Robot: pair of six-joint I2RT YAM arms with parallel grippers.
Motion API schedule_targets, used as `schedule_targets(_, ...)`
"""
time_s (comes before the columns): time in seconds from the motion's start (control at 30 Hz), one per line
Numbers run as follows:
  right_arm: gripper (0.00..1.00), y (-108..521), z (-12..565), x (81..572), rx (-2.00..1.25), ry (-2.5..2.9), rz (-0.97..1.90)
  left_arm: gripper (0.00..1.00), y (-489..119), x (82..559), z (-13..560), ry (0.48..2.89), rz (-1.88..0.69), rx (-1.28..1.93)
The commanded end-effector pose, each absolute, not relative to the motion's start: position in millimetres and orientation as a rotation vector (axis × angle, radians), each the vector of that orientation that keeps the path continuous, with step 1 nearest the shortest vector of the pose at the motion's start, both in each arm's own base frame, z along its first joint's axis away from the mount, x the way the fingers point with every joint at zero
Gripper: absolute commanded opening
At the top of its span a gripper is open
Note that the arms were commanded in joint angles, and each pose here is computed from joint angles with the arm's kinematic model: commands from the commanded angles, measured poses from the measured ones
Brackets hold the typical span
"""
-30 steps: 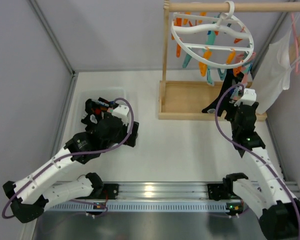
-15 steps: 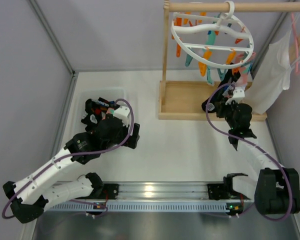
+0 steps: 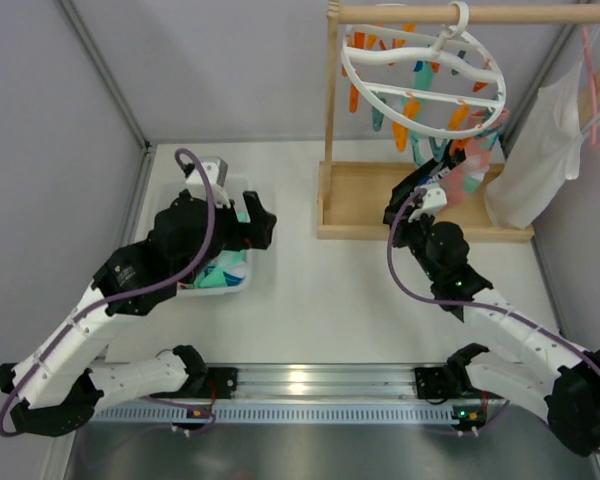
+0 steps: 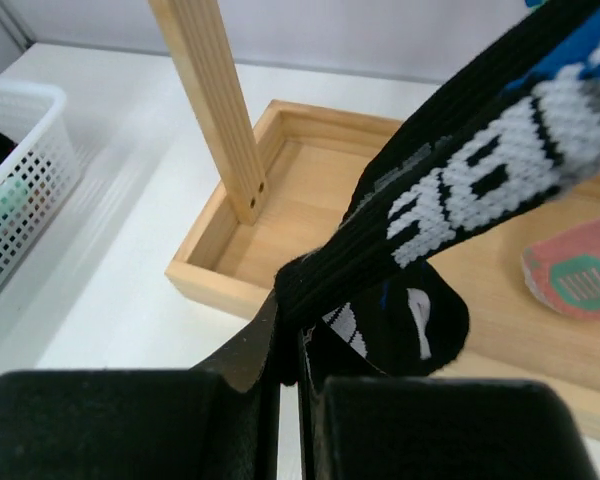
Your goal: Remove the socks clipped to the hanger
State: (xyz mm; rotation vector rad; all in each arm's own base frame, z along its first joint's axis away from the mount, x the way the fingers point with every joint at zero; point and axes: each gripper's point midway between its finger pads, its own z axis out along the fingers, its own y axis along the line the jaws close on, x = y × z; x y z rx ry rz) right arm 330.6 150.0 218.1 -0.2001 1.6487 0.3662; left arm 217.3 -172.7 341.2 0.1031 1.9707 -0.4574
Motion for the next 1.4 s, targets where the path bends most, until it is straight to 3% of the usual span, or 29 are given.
schedule_targets(0.0, 0.0, 155.5, 237.1, 327.5, -0.101, 1.652, 0.298, 0.98, -172.0, 233.0, 408.1, 1.831, -0.506, -0.031)
schedule_targets(0.33, 0.0, 228.3, 250.6, 298.8, -0.19, 1.695, 0.252, 0.98, -237.5, 279.4, 482.6, 1.738, -0.466, 0.109)
schedule_targets(0.6, 0.0, 265.6, 266.9, 285.4, -0.244, 1.673, 0.275, 0.98, -296.7, 282.1, 530.7, 1.623, -0.543, 0.276)
schedule_targets(0.93, 0.0, 300.1, 266.9, 274.8, -0.303, 1.666, 0.32, 0.98, -369.4, 306.4, 506.8, 1.631, -0.565, 0.377)
schedule_targets(1.37, 0.0, 323.4, 267.8, 273.1, -0.389, 1.676, 0.286, 0.95, -402.2, 322.7, 476.4, 1.59, -0.277, 0.409)
